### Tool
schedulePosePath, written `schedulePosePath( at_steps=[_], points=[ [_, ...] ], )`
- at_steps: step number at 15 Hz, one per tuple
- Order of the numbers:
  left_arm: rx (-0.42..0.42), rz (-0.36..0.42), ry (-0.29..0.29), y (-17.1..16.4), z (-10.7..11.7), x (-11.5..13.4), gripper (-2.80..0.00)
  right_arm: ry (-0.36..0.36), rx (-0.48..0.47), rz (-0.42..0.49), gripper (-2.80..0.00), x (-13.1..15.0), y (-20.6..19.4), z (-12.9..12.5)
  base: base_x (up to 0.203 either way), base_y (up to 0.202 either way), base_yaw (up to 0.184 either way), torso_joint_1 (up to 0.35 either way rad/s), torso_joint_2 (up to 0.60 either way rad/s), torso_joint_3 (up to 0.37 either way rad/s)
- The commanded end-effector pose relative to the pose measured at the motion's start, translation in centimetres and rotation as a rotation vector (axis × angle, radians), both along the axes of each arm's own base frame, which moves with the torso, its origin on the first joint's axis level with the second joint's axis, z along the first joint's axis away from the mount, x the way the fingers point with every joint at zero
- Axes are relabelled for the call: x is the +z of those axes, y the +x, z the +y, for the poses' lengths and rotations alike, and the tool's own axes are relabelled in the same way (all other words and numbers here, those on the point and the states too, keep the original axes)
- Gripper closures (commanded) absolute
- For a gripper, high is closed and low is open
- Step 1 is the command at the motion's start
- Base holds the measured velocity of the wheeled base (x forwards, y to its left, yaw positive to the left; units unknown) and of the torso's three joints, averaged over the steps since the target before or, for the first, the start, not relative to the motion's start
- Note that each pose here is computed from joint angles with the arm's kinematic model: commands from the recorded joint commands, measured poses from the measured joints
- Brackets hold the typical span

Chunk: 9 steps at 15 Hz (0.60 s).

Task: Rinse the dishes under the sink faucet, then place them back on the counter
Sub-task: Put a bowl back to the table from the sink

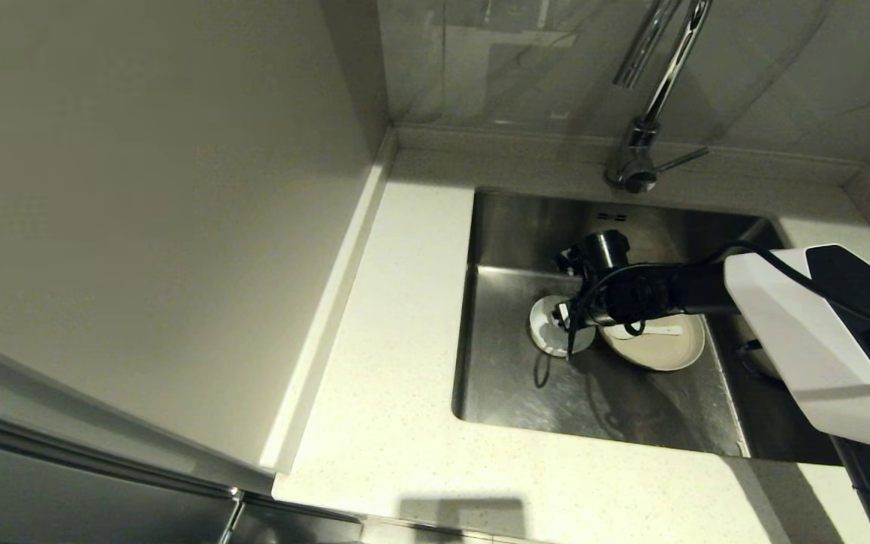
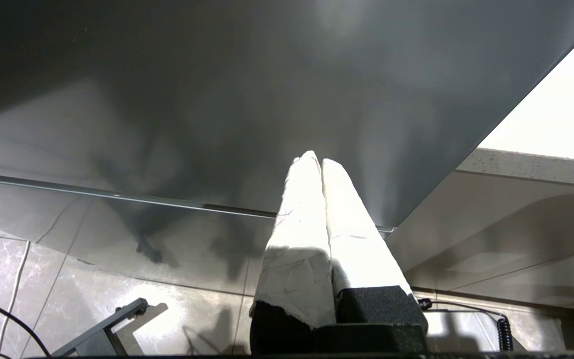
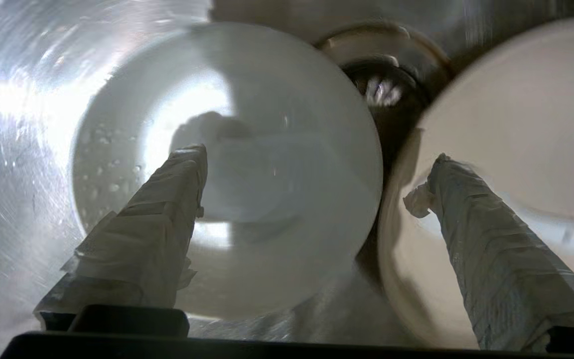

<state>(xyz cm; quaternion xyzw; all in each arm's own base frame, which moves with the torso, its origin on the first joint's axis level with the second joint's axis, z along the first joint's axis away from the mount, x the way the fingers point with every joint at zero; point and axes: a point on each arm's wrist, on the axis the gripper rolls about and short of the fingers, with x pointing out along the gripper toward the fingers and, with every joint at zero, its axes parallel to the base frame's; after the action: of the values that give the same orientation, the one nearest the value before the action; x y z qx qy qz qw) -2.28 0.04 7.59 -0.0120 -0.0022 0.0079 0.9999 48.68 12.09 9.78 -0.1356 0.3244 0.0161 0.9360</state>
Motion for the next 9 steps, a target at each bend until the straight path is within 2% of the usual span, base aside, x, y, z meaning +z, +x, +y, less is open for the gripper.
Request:
schedulePosePath(
  at_steps=[1, 5, 7, 9],
  points=[
    [0.001, -0.003, -0.001, 0.0, 0.0, 0.0, 0.00, -0.041, 0.077, -0.057, -2.80, 0.6, 0.5, -0.3, 0.000, 0.000, 0.000, 0.000, 0.00, 0.000],
    [0.000, -0.003, 0.000, 0.0, 0.0, 0.0, 0.00, -0.236, 0.345, -0.116, -2.80, 1.6, 1.3, -2.7, 0.000, 0.000, 0.000, 0.000, 0.00, 0.000],
    [0.001, -0.003, -0.001, 0.0, 0.0, 0.0, 0.00, -0.298, 0.393, -0.118, -2.80, 1.6, 1.5, -3.2, 0.000, 0.000, 0.000, 0.000, 0.00, 0.000],
    [0.001, -0.003, -0.001, 0.0, 0.0, 0.0, 0.00, -0.322, 0.407, -0.101, -2.80, 1.4, 1.5, -3.5, 0.000, 0.000, 0.000, 0.000, 0.00, 0.000]
  ],
)
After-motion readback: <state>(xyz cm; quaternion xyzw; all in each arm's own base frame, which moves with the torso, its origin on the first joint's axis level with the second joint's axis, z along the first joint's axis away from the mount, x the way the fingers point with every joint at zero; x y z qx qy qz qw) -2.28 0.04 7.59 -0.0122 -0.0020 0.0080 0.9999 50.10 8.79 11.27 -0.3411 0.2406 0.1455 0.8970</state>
